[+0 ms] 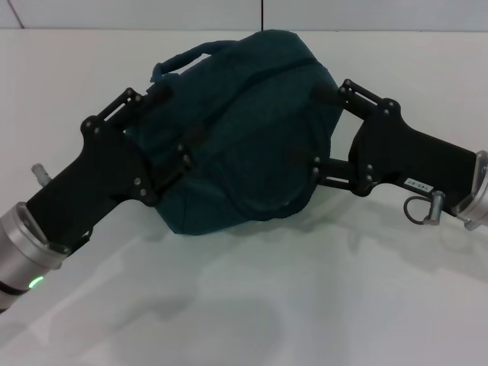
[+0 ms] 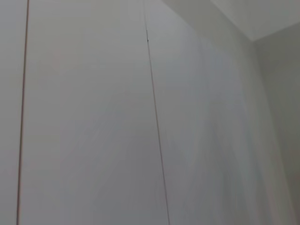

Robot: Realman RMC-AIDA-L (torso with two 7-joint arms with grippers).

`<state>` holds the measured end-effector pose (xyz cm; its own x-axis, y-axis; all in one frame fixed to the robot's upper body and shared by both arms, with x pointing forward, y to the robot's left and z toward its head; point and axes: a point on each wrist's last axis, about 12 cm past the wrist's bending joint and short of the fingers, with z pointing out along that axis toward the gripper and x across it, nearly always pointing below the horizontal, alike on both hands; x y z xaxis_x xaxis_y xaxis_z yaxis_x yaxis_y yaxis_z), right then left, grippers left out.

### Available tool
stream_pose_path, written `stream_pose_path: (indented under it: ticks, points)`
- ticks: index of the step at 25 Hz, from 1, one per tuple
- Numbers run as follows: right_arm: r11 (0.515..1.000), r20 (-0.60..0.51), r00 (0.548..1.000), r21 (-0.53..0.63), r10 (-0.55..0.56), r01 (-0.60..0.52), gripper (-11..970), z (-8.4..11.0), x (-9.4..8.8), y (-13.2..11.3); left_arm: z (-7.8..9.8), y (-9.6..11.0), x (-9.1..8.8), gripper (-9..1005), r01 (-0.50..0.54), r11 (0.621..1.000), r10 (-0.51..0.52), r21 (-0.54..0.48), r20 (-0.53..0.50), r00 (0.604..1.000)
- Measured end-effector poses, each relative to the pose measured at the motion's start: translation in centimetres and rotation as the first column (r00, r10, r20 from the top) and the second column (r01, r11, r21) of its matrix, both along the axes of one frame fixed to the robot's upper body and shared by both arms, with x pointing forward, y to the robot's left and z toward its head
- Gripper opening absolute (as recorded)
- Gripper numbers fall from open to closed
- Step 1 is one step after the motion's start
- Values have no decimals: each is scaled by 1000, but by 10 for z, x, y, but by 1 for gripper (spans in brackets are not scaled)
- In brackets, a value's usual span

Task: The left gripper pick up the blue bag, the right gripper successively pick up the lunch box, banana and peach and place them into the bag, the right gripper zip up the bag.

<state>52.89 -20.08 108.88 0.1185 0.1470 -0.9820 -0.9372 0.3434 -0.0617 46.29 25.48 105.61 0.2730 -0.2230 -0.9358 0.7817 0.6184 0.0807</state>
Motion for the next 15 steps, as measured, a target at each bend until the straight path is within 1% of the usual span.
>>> stream_pose_path:
  ticks: [10,13,14,15]
  points:
    - [1000,18,1000,-5,-2,2,871,0,1,2,0,0,1,619,-8,1000,8,4,0,1000]
    - [1000,25,1000,-16,3,-2,871,-1,0,2,-1,0,1,616,20,1000,-20,22,-5,1000]
    - [999,28,999,-29,18,-18,871,-1,-1,1,-1,-1,0,615,52,998,-51,41,-8,999]
    - [998,31,999,-45,42,-41,871,0,-2,-1,-1,-1,0,614,52,998,-51,41,-8,999]
